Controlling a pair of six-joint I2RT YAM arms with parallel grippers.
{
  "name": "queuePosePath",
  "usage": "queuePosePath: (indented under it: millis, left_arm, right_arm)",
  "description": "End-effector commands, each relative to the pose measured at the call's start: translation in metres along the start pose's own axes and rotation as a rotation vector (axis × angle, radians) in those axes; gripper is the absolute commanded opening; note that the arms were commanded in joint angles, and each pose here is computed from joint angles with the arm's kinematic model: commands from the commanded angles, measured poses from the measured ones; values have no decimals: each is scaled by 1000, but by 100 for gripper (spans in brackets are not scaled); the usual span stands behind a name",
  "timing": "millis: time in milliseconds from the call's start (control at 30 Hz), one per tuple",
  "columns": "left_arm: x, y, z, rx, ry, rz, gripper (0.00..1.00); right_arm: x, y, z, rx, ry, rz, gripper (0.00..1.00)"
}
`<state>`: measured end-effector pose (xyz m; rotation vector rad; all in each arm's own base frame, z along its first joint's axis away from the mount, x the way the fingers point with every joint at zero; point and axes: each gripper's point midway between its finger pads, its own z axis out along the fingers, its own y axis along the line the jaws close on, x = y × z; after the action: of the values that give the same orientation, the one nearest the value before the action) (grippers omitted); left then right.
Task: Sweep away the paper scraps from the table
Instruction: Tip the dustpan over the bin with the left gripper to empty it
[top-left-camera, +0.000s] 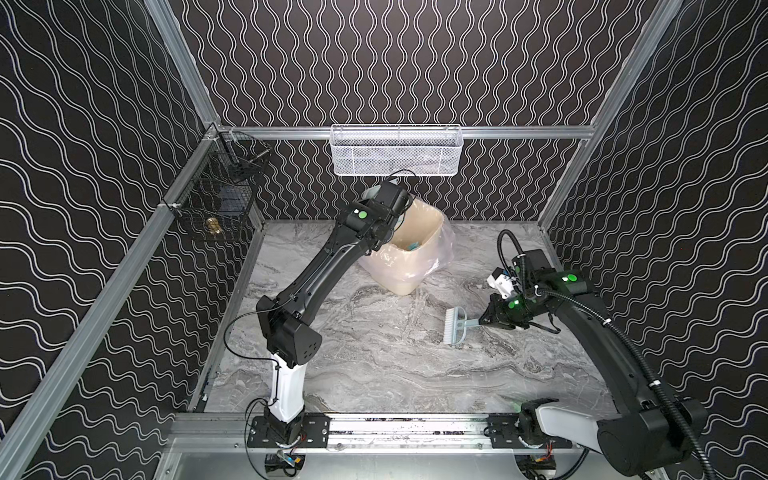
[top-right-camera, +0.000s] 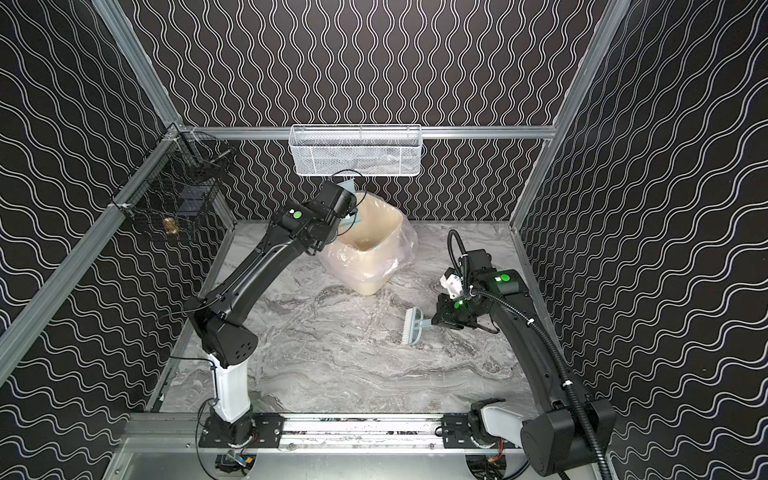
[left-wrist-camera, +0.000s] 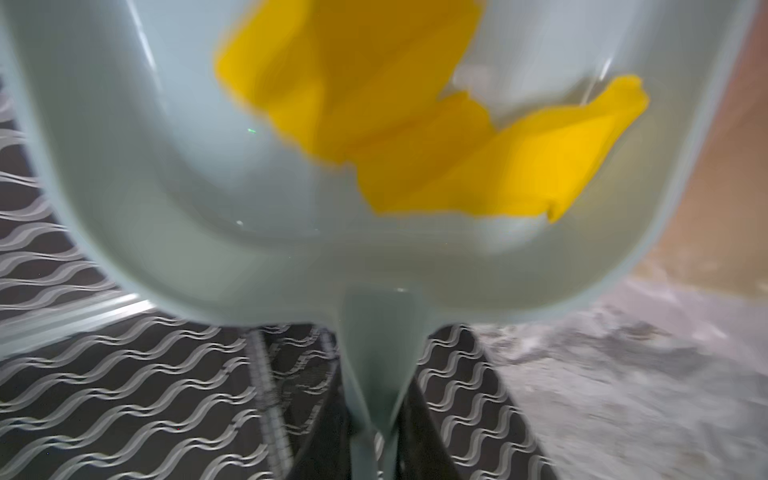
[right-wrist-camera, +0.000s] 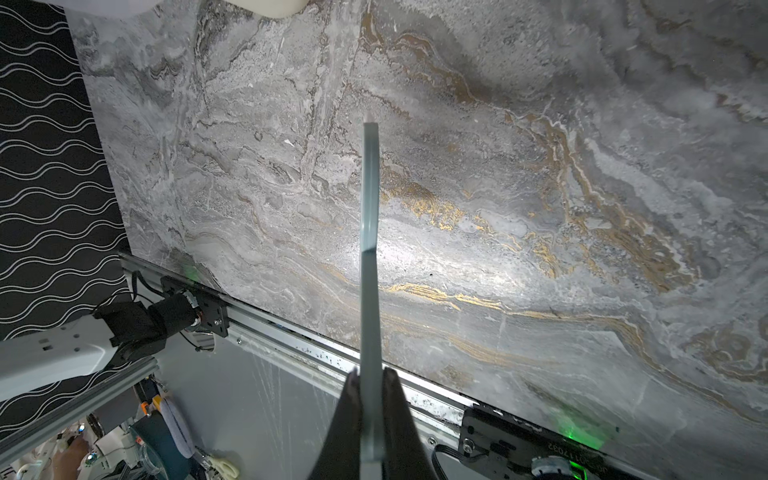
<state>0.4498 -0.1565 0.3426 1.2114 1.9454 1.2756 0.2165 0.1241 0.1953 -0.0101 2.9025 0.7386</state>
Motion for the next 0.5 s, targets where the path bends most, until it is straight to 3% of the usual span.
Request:
queuePosePath:
  millis: [0,267,467]
  left_arm:
    - [-13,28,-5,-161,2,116,0]
    - [-33,22,-5,-229,-16,217,0]
    - [-29,24,-9,-228,-34,183,0]
  right_arm:
    - [2,0,-3,9,3,-10,0]
    - [2,-1,-3,11,-1,-18,0]
    - [0,-1,-5,15,-18,-22,0]
